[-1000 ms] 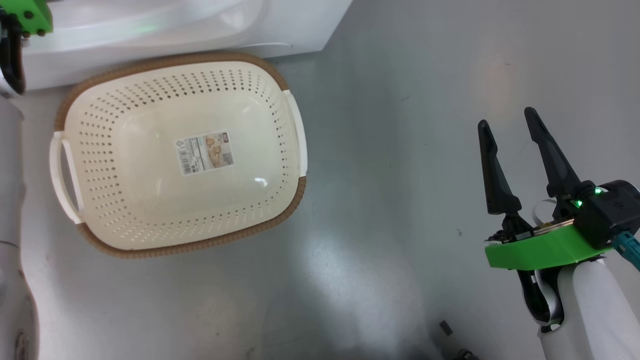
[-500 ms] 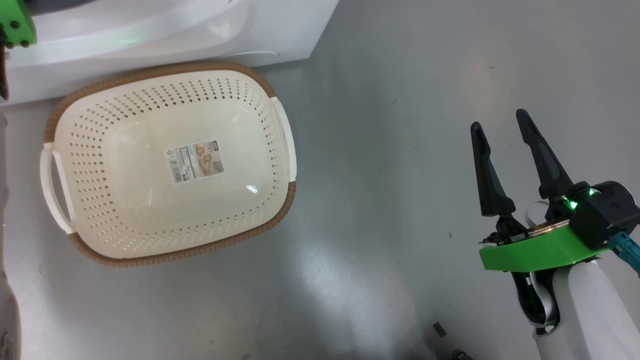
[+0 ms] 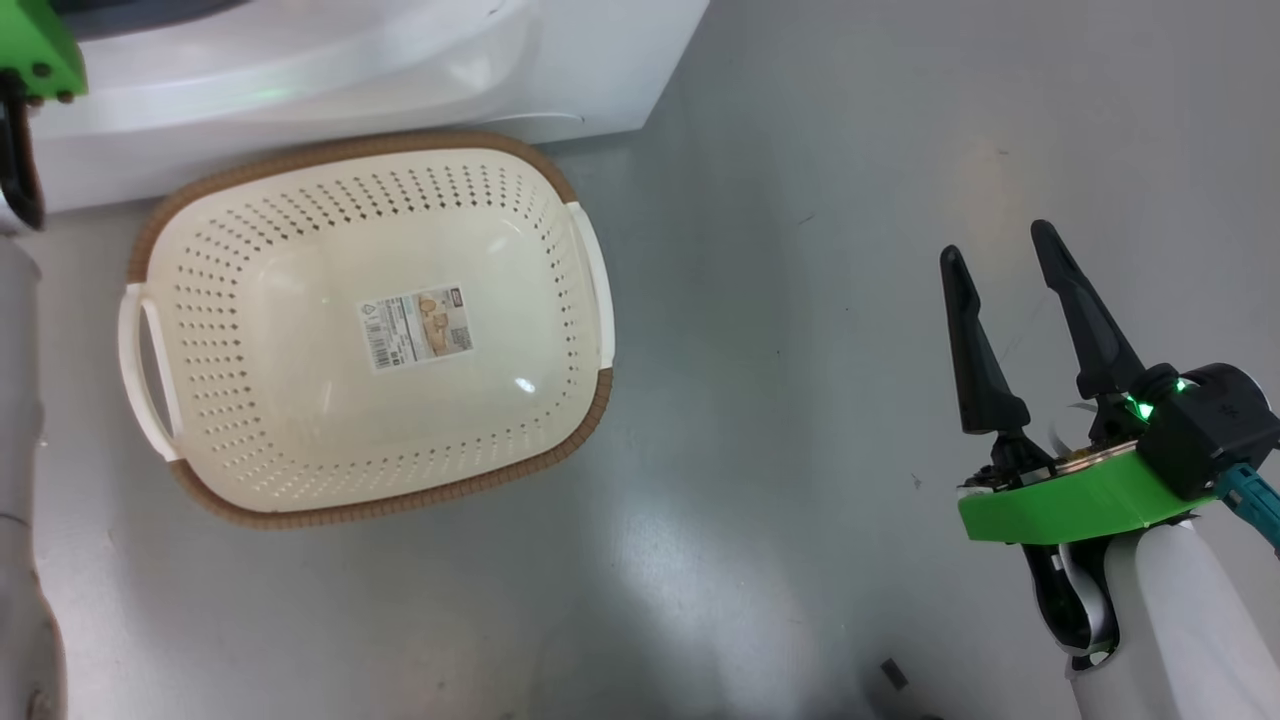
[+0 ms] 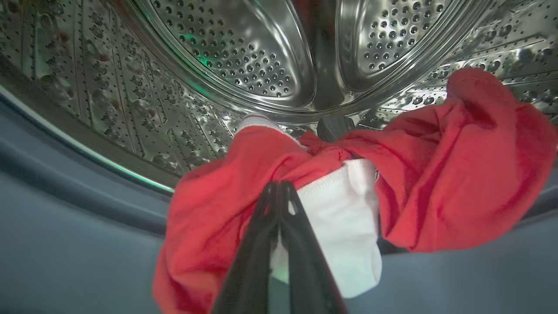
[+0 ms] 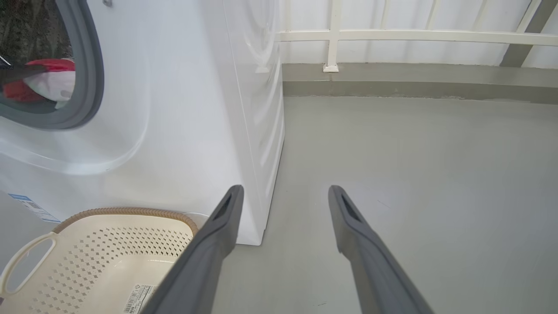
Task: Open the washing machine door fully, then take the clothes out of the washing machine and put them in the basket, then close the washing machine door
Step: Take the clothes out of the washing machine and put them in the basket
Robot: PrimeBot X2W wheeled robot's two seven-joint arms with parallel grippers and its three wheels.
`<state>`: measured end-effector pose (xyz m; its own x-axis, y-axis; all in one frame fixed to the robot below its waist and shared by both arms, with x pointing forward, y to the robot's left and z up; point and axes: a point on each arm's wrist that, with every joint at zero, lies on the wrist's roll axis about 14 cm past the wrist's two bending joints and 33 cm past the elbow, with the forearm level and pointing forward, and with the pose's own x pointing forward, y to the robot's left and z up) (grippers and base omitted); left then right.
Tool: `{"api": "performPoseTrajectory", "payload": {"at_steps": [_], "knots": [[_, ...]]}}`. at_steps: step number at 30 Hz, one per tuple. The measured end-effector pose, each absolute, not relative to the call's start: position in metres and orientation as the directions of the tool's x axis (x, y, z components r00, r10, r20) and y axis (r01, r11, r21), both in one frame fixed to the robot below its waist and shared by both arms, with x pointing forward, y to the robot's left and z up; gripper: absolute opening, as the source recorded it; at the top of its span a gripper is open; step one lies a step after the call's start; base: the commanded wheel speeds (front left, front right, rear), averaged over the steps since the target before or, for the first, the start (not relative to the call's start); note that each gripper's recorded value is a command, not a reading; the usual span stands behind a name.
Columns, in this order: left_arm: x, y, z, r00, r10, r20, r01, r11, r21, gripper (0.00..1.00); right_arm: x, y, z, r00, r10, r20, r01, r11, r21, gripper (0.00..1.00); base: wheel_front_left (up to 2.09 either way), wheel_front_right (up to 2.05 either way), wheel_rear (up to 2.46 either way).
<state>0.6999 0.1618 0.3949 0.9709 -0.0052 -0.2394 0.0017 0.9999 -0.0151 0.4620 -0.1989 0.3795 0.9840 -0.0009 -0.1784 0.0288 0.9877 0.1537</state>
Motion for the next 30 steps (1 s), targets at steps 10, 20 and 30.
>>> {"api": "performPoseTrajectory", "payload": {"at_steps": [10,20,30], "knots": [[0.683,0.162,0.422,0.993,-0.02,-0.117,0.01,0.996,-0.092,0.0,0.465,-0.194,0.392,0.989,0.012,-0.145,0.012,0.986,0.165,1.0,0.0,0.0,0.0],[0.654,0.166,0.467,0.999,-0.013,0.047,0.019,0.992,-0.126,0.0,0.467,-0.188,0.411,0.995,0.025,-0.099,-0.007,0.984,0.176,1.0,0.0,0.0,0.0],[0.613,0.163,0.48,0.996,-0.014,0.086,0.027,0.989,-0.147,0.0,0.462,-0.185,0.43,0.998,0.03,-0.058,-0.018,0.982,0.191,1.0,0.0,0.0,0.0]]}}
